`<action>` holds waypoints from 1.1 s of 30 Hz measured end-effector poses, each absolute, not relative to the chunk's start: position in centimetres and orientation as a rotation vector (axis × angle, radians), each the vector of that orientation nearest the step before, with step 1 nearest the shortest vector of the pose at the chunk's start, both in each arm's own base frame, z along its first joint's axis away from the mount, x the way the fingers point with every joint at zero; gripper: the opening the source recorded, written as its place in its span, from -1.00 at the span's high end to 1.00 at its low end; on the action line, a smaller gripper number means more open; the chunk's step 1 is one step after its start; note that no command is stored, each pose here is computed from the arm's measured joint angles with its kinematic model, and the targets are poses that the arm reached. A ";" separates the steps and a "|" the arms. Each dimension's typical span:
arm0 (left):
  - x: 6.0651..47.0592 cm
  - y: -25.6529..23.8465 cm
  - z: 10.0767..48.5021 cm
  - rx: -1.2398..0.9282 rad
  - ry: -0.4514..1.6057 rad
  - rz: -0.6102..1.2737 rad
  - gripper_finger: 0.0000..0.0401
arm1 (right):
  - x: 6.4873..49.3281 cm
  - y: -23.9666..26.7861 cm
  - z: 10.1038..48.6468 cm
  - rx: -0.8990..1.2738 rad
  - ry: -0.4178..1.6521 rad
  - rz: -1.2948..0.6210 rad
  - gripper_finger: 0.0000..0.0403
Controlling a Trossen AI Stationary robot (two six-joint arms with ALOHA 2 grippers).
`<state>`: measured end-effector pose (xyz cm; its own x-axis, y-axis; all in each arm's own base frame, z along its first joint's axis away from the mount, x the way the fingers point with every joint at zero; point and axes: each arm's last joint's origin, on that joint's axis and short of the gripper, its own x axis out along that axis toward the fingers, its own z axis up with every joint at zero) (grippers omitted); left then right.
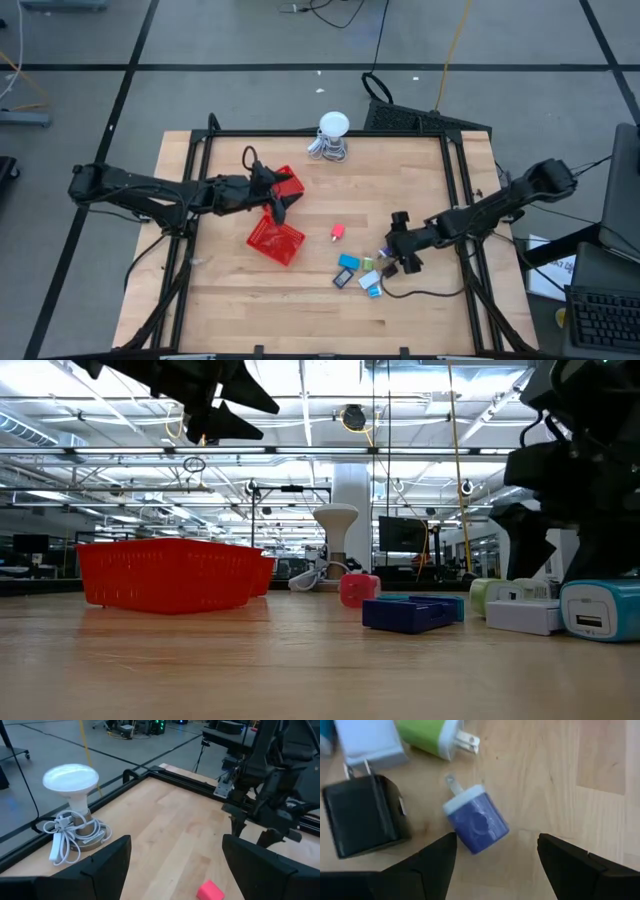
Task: Pick & Place Office items
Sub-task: Put the dark blue charger adapter into the top red basket
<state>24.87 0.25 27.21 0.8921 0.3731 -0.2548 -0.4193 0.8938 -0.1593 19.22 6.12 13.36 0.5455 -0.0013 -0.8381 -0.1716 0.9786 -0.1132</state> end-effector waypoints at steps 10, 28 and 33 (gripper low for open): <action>24.9 0.2 27.2 -0.214 0.219 0.414 -0.52 | 20.3 6.7 13.3 -0.157 0.910 0.167 -0.09; 24.9 0.2 27.3 -0.221 0.217 0.414 -0.57 | 21.0 6.9 12.2 -0.151 0.917 0.165 0.09; 24.9 0.2 27.3 -0.224 0.216 0.415 -0.54 | 21.0 6.9 12.3 -0.149 0.906 0.163 0.25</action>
<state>24.89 0.24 27.26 0.8932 0.3726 -0.2518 -0.4199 0.8914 -0.1707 21.02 6.92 12.35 0.6062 0.0779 -0.7915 -0.2032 0.9773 -0.0595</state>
